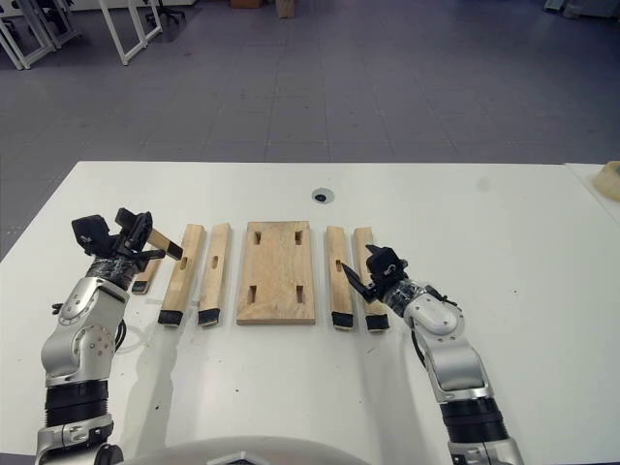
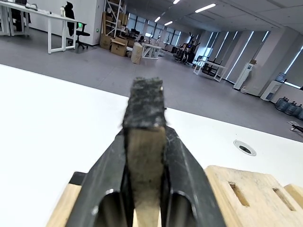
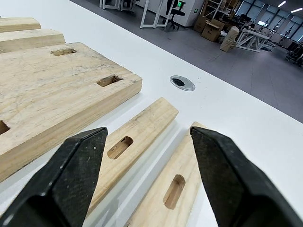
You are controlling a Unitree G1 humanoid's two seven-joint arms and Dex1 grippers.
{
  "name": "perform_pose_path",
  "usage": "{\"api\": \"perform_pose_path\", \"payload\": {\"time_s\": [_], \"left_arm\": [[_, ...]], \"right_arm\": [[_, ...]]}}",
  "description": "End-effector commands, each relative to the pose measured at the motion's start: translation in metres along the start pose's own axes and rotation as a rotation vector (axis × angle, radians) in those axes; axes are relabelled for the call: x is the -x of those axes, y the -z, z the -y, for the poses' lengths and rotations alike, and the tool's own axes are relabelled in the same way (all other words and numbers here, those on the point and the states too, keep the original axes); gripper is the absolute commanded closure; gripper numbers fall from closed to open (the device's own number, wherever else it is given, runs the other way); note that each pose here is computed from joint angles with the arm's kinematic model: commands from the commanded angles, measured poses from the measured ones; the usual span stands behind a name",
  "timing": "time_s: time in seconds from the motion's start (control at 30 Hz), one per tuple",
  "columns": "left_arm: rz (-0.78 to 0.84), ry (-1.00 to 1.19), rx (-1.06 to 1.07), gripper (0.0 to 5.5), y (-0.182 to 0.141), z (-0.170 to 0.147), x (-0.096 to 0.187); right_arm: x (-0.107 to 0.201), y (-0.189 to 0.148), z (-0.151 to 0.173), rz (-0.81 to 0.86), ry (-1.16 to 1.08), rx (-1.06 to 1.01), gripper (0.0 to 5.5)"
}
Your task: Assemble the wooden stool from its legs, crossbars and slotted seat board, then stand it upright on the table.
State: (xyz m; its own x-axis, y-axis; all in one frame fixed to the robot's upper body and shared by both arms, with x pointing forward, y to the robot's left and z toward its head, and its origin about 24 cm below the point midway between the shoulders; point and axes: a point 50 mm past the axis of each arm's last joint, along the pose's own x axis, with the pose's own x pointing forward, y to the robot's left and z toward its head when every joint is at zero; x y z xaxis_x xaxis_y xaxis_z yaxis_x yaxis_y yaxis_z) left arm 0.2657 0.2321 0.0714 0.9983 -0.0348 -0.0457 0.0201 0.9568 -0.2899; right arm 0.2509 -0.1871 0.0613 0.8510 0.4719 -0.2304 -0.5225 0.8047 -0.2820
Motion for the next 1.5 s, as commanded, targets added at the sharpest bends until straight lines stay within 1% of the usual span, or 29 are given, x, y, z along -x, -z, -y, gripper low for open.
{"api": "perform_pose_path", "payload": {"time_s": [0.03, 0.13, 0.2, 0.33, 0.4, 0.43, 0.53, 0.67, 0.7, 0.77, 0.87, 0.97, 1.13, 1.23, 1.37, 1.4, 1.5], "left_arm": [[0.004, -0.015, -0.008, 5.07, 0.004, -0.004, -0.002], [-0.021, -0.016, -0.024, 5.07, 0.010, -0.006, 0.002], [-0.066, -0.017, -0.048, 5.07, 0.017, -0.005, 0.006], [-0.253, -0.045, -0.135, 5.07, 0.038, 0.002, 0.015], [-0.305, -0.097, -0.161, 5.07, 0.042, 0.002, 0.018], [-0.310, -0.119, -0.176, 5.07, 0.042, 0.003, 0.019], [-0.251, -0.170, -0.178, 5.07, 0.031, 0.005, 0.022], [-0.189, -0.161, -0.141, 5.07, 0.022, 0.010, 0.027], [-0.199, -0.153, -0.132, 5.07, 0.023, 0.011, 0.028], [-0.274, -0.150, -0.149, 5.07, 0.032, 0.009, 0.031], [-0.364, -0.175, -0.221, 5.07, 0.045, 0.001, 0.032], [-0.390, -0.173, -0.235, 5.07, 0.046, 0.000, 0.026], [-0.349, -0.151, -0.194, 5.07, 0.027, 0.005, 0.012], [-0.347, -0.106, -0.188, 5.07, 0.017, 0.014, 0.004], [-0.215, -0.053, -0.203, 5.07, -0.013, 0.035, -0.011], [-0.180, -0.040, -0.219, 4.71, -0.021, 0.039, -0.013], [-0.092, -0.033, -0.257, 4.22, -0.045, 0.047, -0.015]], "right_arm": [[-0.001, -0.004, 0.003, 0.004, 0.012, 0.019, 2.29], [0.000, -0.004, 0.004, 0.002, 0.009, 0.020, 2.29], [0.001, -0.003, 0.004, 0.000, 0.007, 0.020, 2.29], [0.002, -0.001, 0.005, -0.007, 0.011, 0.018, 2.29], [0.003, -0.001, 0.005, -0.010, 0.012, 0.018, 2.29], [0.003, 0.000, 0.005, -0.012, 0.012, 0.019, 2.29], [0.002, 0.000, 0.005, -0.012, 0.009, 0.021, 2.29], [0.004, 0.001, 0.004, -0.014, 0.009, 0.021, 2.29], [0.004, 0.001, 0.004, -0.015, 0.008, 0.020, 2.29], [0.004, 0.002, 0.004, -0.018, 0.009, 0.020, 2.29], [0.004, 0.002, 0.005, -0.021, 0.016, 0.030, 2.29], [0.004, 0.002, 0.003, -0.020, 0.012, 0.036, 2.29], [0.004, -0.001, 0.000, -0.005, -0.022, 0.040, 2.29], [0.004, -0.002, -0.001, 0.003, -0.033, 0.037, 2.29], [0.004, -0.001, -0.001, -0.003, -0.032, 0.042, 2.29], [0.004, -0.001, -0.001, -0.004, -0.032, 0.042, 2.29], [0.004, -0.001, -0.001, -0.005, -0.033, 0.039, 2.29]]}}
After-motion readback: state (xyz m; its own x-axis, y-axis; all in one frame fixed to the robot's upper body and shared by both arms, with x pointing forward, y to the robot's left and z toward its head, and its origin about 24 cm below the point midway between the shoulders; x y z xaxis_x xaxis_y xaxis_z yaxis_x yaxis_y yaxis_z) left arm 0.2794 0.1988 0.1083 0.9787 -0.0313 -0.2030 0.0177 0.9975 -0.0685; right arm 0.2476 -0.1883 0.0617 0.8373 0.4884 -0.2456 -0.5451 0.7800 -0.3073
